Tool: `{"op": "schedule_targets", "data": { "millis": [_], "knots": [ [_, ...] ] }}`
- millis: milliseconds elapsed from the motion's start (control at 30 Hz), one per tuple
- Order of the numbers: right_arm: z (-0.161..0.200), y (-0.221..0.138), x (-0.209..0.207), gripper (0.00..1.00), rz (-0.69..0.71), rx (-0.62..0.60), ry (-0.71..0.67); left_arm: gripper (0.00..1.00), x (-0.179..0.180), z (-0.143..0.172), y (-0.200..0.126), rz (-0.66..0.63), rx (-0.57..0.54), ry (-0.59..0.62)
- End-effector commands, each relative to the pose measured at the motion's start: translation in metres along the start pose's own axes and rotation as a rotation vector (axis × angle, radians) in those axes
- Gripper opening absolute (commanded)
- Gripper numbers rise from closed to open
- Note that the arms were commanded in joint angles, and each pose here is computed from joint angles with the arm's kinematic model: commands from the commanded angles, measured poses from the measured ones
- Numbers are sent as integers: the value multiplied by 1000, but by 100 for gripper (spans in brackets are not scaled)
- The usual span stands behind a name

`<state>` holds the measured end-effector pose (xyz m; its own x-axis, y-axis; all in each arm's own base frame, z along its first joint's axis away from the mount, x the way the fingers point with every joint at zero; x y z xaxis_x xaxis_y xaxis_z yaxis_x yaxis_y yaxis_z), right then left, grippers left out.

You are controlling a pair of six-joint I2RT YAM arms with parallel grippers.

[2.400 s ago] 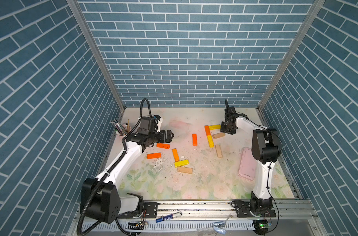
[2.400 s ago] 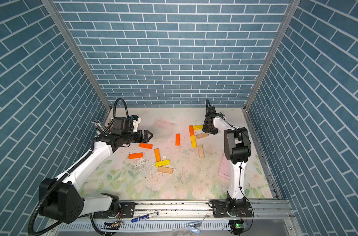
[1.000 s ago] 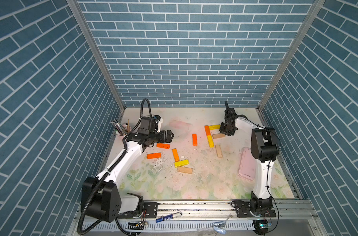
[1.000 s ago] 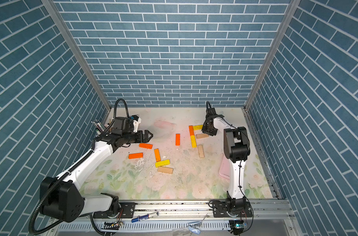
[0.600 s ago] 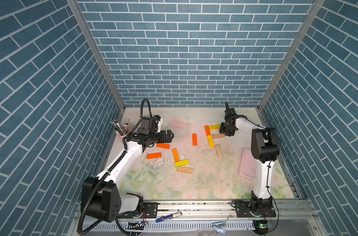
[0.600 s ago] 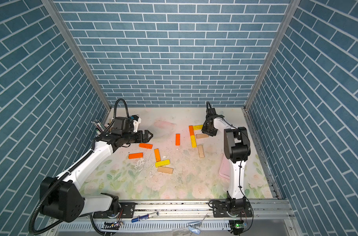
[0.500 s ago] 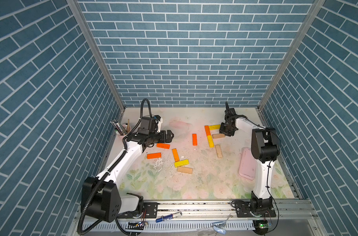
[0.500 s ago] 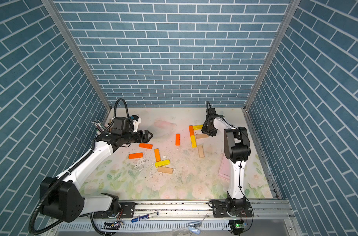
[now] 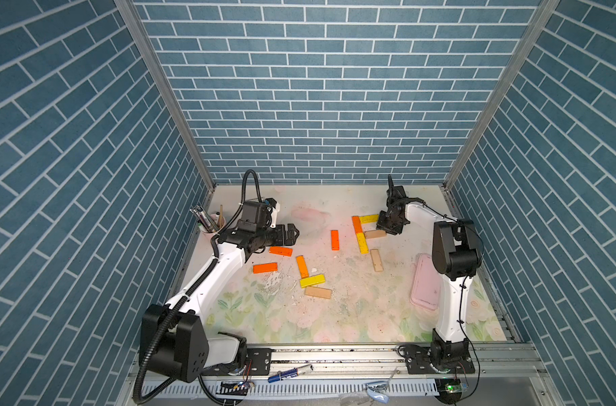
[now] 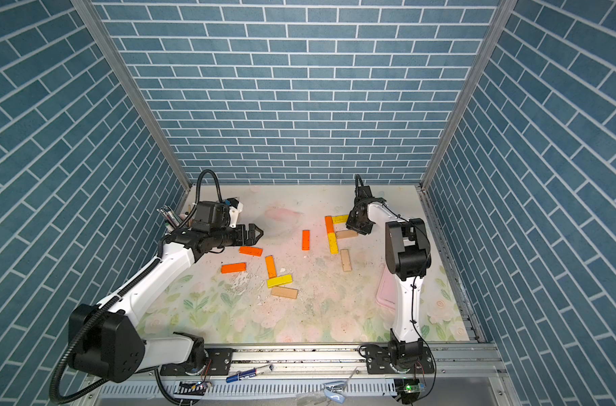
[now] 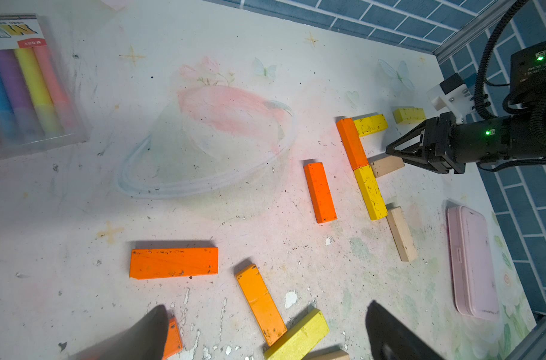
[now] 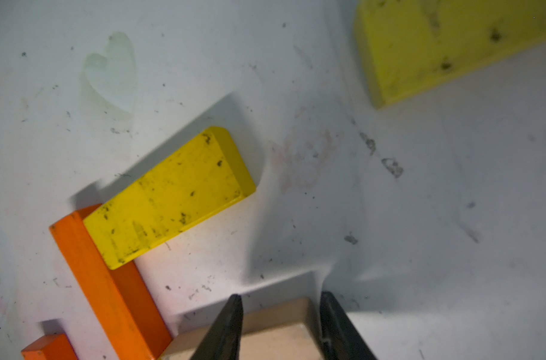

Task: Assemble the number 6 with building blocks
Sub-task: Adjust the building block at the center of the board.

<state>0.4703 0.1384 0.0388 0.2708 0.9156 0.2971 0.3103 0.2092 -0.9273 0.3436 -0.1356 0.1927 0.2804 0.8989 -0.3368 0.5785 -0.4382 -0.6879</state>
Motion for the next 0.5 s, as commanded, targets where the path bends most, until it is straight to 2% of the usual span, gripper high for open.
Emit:
{"op": "schedule_targets", "data": {
  "millis": [0,467],
  "knots": [
    [1,-2,4,43,-7,10,7,99,-1,0,1,2,6,2],
    [1,1,9,44,-22,15,9,99,-1,0,2,4,9,0]
  ]
}}
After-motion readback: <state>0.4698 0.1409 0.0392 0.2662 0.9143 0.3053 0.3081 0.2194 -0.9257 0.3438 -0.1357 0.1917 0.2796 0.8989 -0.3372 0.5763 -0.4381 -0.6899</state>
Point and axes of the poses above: each gripper's point midway between its finger pads, its own y axis out along the fingers, its own x axis along the line the jaws close on, z = x × y, the point moved 1 cm from there along -y, back along the fingers, and after that the axes turned 4 degrees about y, right-handed, at the moved point
